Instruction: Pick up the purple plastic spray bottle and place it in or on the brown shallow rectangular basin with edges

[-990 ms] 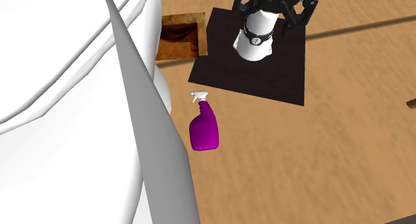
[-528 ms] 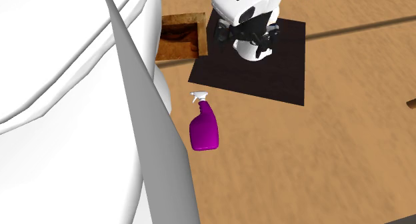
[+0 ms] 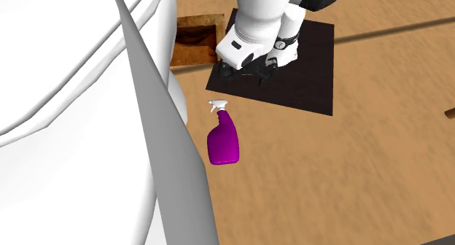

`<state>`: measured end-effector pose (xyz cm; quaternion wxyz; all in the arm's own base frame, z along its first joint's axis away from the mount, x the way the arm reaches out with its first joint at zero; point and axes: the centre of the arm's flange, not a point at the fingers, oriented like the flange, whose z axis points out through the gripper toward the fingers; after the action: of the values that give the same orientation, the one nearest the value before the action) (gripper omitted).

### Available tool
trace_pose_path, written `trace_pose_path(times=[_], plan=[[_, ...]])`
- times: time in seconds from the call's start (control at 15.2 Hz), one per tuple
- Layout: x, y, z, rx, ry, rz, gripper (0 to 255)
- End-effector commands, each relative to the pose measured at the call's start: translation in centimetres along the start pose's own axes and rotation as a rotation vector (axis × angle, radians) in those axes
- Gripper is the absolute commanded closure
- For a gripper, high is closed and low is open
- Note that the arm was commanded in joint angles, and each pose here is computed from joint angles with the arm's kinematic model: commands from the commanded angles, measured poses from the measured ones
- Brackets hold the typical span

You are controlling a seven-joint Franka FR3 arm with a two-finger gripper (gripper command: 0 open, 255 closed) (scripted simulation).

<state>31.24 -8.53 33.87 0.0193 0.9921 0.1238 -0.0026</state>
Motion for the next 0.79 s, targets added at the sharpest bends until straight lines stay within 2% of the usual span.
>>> trace_pose_path(times=[0.0,0.53,0.73], plan=[[0.2,1.1,2.6,-0.008,0.021,-0.035,0],[1.9,4.8,12.1,-0.028,0.084,-0.168,0],[2.1,5.0,13.6,-0.029,0.087,-0.174,0]])
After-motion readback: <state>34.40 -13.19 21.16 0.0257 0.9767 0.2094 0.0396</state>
